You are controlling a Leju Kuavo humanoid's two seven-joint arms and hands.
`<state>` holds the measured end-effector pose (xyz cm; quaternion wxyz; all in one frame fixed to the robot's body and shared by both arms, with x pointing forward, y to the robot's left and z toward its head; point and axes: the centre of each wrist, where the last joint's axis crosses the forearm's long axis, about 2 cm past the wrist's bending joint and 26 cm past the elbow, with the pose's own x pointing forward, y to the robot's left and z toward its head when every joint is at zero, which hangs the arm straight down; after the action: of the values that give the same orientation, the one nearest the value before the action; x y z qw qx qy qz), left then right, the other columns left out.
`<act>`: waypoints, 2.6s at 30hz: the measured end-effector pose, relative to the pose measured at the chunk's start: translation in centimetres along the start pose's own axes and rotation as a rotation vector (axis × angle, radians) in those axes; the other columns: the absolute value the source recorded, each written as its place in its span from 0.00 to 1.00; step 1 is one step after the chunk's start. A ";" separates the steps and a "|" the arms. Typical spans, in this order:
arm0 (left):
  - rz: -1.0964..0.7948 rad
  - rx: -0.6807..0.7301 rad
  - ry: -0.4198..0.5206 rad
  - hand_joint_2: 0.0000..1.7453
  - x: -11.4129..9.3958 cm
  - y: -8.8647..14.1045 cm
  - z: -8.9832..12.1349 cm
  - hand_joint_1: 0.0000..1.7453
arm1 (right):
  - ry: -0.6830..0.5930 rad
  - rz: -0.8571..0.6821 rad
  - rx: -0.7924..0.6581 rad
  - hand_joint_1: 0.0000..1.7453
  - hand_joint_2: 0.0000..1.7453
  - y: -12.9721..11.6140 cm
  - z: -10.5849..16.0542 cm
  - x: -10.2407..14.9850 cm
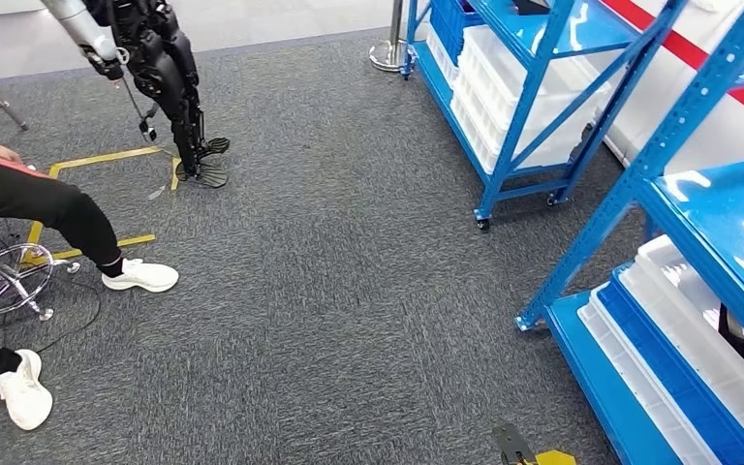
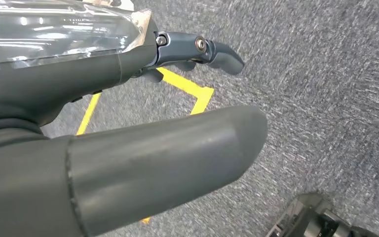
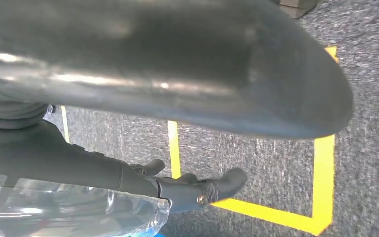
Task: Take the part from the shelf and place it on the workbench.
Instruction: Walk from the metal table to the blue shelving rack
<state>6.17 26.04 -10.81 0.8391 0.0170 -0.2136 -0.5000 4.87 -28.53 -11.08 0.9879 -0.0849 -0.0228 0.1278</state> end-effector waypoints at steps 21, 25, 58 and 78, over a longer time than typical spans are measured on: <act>-0.013 -0.011 -0.002 0.00 0.4 0.2 -0.1 0.00 | 0.001 0.002 0.006 0.00 0.00 0.2 0.0 0.0; -0.013 -0.013 0.002 0.00 0.4 0.1 -0.1 0.00 | 0.003 0.006 0.007 0.00 0.00 0.2 0.0 -0.2; -0.028 -0.022 0.004 0.00 0.0 0.2 0.0 0.00 | 0.005 0.002 0.005 0.00 0.00 0.1 0.0 -0.2; -0.035 -0.025 0.004 0.00 0.2 0.0 -0.1 0.00 | 0.008 0.012 0.009 0.00 0.00 0.2 0.0 -0.3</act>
<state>6.32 25.85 -10.78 0.8309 0.0112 -0.2053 -0.5171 4.55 -28.38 -11.12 0.9876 -0.0812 -0.0179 0.1335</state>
